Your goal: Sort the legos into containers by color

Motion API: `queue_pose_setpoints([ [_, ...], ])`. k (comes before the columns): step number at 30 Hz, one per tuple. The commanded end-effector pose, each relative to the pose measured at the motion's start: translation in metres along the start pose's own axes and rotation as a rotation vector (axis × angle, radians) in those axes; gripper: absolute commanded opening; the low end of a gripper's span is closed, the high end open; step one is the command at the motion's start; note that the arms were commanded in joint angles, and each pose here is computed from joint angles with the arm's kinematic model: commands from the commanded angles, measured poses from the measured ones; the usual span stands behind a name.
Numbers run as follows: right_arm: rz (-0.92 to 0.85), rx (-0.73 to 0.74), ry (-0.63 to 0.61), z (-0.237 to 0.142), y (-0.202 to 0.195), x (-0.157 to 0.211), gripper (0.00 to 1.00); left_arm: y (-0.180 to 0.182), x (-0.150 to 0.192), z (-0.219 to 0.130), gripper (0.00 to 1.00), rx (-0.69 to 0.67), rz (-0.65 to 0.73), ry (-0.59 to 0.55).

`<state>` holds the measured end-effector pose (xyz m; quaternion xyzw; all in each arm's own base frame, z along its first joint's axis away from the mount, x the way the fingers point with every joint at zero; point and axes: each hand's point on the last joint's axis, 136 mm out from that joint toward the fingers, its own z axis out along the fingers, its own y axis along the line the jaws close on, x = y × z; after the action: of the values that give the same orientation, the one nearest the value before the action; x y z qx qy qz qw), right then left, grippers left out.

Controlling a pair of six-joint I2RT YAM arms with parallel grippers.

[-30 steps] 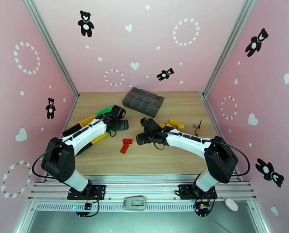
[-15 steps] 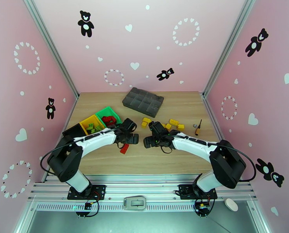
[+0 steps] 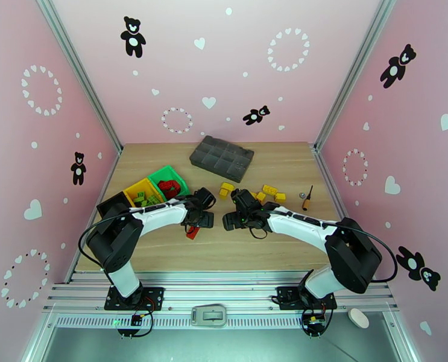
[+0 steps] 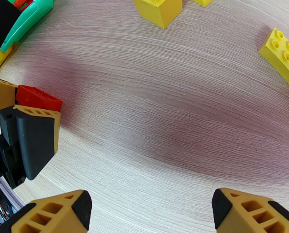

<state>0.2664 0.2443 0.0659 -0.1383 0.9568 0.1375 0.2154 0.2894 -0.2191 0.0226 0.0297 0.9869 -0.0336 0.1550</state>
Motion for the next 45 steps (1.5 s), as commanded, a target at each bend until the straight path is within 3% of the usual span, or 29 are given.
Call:
queue_pose_setpoints([
  [1, 0.012, -0.004, -0.019, -0.004, 0.0, -0.004, 0.86, -0.002, -0.006, 0.001, 0.81, -0.014, -0.003, -0.013],
  [8, 0.015, -0.021, -0.022, -0.003, 0.004, -0.005, 0.85, -0.002, -0.015, -0.011, 0.56, -0.012, -0.016, -0.046],
  [12, 0.02, -0.044, -0.027, -0.004, 0.009, -0.008, 0.85, 0.0, -0.024, -0.025, 0.5, -0.022, -0.015, -0.087],
  [19, -0.02, -0.088, -0.038, -0.006, 0.031, -0.013, 0.84, 0.022, -0.053, -0.053, 0.5, -0.057, -0.039, -0.159],
  [29, -0.079, -0.14, -0.044, -0.007, 0.069, -0.022, 0.83, 0.089, -0.119, -0.084, 0.5, -0.107, -0.168, -0.249],
  [41, -0.094, -0.143, -0.035, -0.008, 0.077, -0.019, 0.82, 0.137, -0.173, -0.064, 0.51, -0.148, -0.252, -0.248],
  [45, -0.094, -0.142, -0.034, -0.009, 0.077, -0.019, 0.82, 0.142, -0.179, -0.059, 0.58, -0.166, -0.256, -0.24],
])
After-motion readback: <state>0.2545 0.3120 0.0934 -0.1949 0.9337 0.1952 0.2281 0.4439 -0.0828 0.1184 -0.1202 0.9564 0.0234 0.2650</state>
